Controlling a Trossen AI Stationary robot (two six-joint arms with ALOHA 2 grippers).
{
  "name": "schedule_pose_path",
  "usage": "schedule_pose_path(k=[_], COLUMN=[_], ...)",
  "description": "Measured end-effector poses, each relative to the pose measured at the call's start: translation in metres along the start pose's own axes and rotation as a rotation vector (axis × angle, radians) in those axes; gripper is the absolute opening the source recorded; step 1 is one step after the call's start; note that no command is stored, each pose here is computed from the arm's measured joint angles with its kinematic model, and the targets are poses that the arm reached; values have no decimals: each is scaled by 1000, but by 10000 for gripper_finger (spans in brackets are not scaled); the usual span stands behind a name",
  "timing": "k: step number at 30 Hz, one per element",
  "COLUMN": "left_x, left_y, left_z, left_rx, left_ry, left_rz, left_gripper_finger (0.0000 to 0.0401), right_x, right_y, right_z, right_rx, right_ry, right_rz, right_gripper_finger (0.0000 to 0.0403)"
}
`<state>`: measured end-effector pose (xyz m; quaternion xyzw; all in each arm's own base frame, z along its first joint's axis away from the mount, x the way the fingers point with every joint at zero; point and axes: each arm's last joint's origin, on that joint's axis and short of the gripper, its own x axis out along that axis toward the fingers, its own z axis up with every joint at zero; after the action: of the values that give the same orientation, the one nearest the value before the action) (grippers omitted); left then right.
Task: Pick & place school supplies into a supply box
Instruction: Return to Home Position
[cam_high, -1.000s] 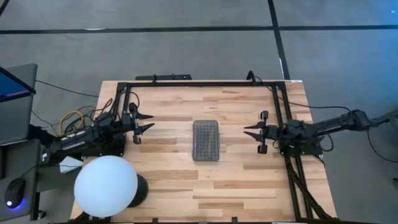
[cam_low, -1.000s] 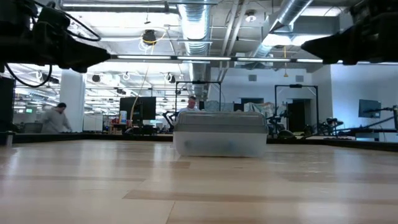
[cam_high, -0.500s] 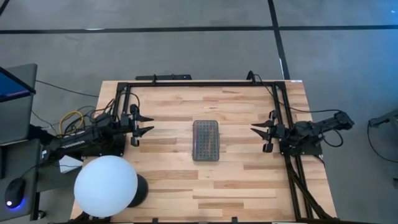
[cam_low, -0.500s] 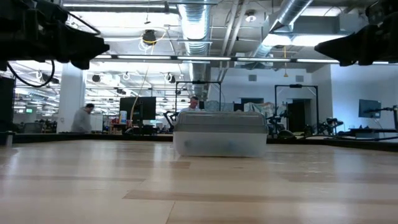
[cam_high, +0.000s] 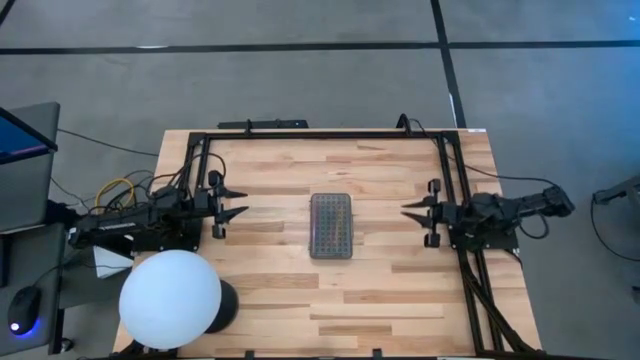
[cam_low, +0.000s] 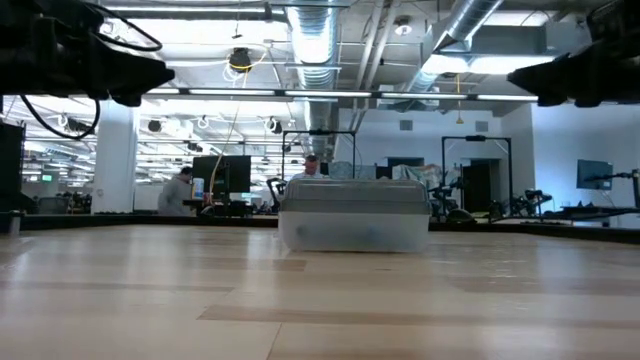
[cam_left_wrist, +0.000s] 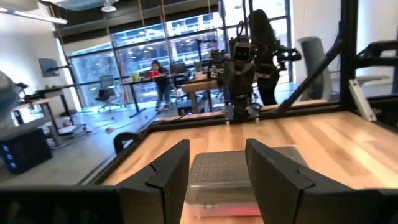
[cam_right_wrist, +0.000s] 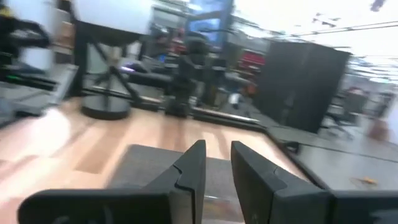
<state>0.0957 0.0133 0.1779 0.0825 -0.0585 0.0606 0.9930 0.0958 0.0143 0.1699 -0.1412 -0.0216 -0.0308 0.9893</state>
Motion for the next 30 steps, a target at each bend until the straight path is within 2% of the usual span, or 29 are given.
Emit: schedule_pose_path(k=[2, 7, 12, 30], left_x=[0, 0, 0, 0], left_y=[0, 0, -1, 0], left_z=[-1, -3, -7, -10], left_rx=[16, 17, 23, 12], left_ry=[10, 29, 70, 110], left_rz=[5, 2, -19, 28], left_gripper_finger=[153, 153, 153, 153], right_x=[1, 2, 3, 3], right_y=[-5, -14, -21, -23], right_z=[-2, -8, -10, -11], right_rx=[-19, 1, 14, 10], right_ry=[6, 28, 42, 56], right_rz=[-17, 30, -4, -46], right_gripper_finger=[71, 71, 71, 71])
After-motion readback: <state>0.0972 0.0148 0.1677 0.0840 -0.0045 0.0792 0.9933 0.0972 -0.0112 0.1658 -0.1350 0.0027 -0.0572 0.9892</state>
